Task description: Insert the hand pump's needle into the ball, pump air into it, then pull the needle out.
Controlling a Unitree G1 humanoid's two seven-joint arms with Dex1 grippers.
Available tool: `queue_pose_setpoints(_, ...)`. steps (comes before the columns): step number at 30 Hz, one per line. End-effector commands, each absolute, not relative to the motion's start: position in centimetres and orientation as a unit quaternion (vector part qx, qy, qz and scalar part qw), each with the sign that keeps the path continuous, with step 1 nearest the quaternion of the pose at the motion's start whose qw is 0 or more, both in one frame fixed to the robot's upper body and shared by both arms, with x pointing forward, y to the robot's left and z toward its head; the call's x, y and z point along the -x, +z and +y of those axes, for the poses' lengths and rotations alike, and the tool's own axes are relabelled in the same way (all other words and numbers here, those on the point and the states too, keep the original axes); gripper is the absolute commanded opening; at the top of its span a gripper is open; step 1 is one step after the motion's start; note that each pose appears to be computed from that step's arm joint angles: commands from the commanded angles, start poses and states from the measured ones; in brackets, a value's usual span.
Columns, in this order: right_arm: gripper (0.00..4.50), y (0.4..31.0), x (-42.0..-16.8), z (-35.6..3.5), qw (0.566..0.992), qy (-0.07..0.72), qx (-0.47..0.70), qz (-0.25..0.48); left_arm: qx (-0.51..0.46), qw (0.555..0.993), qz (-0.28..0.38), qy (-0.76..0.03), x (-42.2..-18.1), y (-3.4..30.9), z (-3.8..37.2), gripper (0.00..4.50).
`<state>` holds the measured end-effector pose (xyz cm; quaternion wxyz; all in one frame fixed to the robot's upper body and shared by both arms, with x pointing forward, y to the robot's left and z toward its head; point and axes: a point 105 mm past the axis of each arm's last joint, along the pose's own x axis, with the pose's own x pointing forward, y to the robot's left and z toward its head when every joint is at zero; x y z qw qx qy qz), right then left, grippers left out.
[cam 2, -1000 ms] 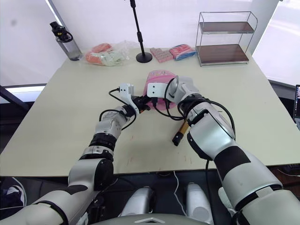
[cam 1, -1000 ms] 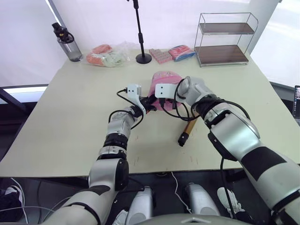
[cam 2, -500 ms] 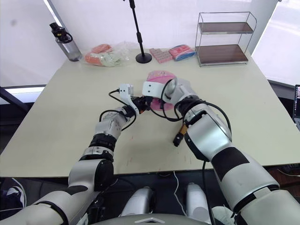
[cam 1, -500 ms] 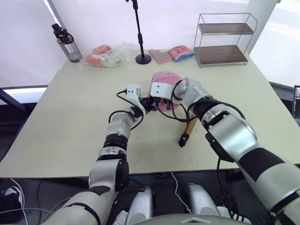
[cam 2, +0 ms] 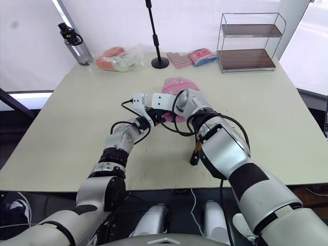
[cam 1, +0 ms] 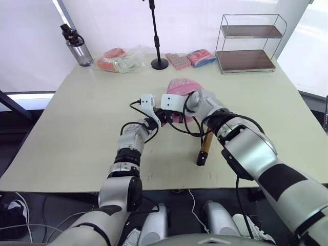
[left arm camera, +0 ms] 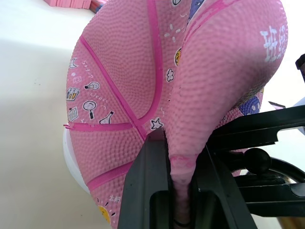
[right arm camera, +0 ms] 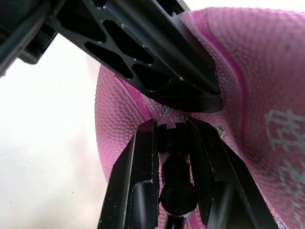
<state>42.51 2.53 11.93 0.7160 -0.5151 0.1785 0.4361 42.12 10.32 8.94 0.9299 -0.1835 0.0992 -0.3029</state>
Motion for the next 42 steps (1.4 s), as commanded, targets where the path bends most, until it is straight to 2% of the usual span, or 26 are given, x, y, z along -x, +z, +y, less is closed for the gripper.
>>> queue_pose_setpoints(1, 0.40, 10.3, -42.6, 0.4, 0.710, 0.426, 0.518, 0.214, 0.190, 0.900, 0.192, -0.342, -40.0, 4.7, 7.8, 0.00)
queue_pose_setpoints(12, 0.40, 10.4, -43.7, -3.7, 0.718, 0.402, 0.514, 0.242, 0.182, 0.901, 0.195, -0.342, -40.3, 4.8, 8.0, 0.00)
queue_pose_setpoints(29, 0.40, 13.1, -44.2, -4.7, 0.744, 0.433, 0.471, 0.196, 0.174, 0.906, 0.191, -0.334, -40.8, 5.1, 8.6, 0.00)
queue_pose_setpoints(42, 0.40, 12.0, -44.2, -6.9, 0.747, 0.424, 0.464, 0.216, 0.168, 0.906, 0.192, -0.338, -40.9, 5.1, 8.5, 0.00)
